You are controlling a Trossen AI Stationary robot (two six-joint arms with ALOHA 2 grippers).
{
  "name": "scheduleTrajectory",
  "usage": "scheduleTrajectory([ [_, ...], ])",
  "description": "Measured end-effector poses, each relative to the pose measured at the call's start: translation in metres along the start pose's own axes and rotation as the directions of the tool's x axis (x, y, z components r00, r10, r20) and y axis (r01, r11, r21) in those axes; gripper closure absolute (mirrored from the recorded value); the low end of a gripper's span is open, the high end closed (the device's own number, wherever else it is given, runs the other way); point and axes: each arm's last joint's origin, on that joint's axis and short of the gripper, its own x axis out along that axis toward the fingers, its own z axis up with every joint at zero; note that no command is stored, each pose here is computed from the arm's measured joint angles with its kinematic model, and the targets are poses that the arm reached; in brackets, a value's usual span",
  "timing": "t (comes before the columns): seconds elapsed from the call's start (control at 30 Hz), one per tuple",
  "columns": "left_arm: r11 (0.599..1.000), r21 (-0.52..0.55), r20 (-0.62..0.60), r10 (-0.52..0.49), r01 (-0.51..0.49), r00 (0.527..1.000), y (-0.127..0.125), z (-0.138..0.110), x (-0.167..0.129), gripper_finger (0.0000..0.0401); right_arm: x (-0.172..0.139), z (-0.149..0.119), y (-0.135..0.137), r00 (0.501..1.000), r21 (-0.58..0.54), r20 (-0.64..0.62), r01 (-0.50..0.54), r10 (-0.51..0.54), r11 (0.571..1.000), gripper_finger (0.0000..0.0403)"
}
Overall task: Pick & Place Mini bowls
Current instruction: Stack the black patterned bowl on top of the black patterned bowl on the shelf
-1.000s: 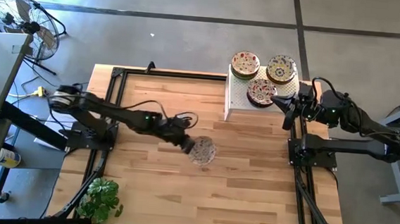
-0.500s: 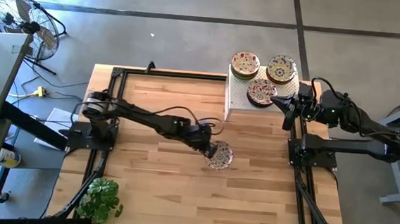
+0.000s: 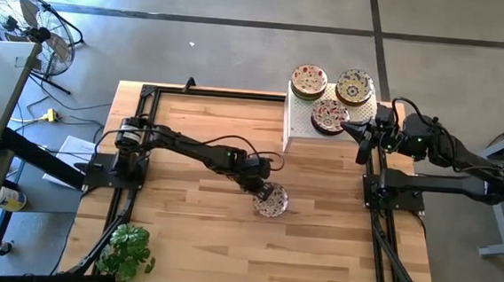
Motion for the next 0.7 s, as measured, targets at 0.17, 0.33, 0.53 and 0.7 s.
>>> scheduleTrajectory([
  [0.17,1.0,-0.009,-0.017,0.0,-0.001,1.0,0.001,0.0,0.0,0.0345,0.0,0.0,0.0,1.0,-0.001,-0.003,-0.007,0.007,1.0,0.0403],
  [0.33,0.995,0.095,0.011,-0.02,0.019,1.0,-0.004,0.001,-0.018,0.0284,0.0,0.0,0.0,1.0,-0.01,-0.004,-0.01,0.01,1.0,0.0403],
  [0.53,0.939,0.343,0.185,-0.107,0.038,0.977,-0.022,0.003,-0.069,0.0246,0.0,0.0,0.0,1.0,-0.035,0.003,0.005,-0.005,0.999,0.0403],
  [0.7,0.868,0.491,0.234,-0.217,0.077,0.948,-0.02,0.001,-0.102,0.0276,-0.002,0.008,0.002,1.0,-0.047,0.021,-0.006,0.007,0.999,0.0403],
])
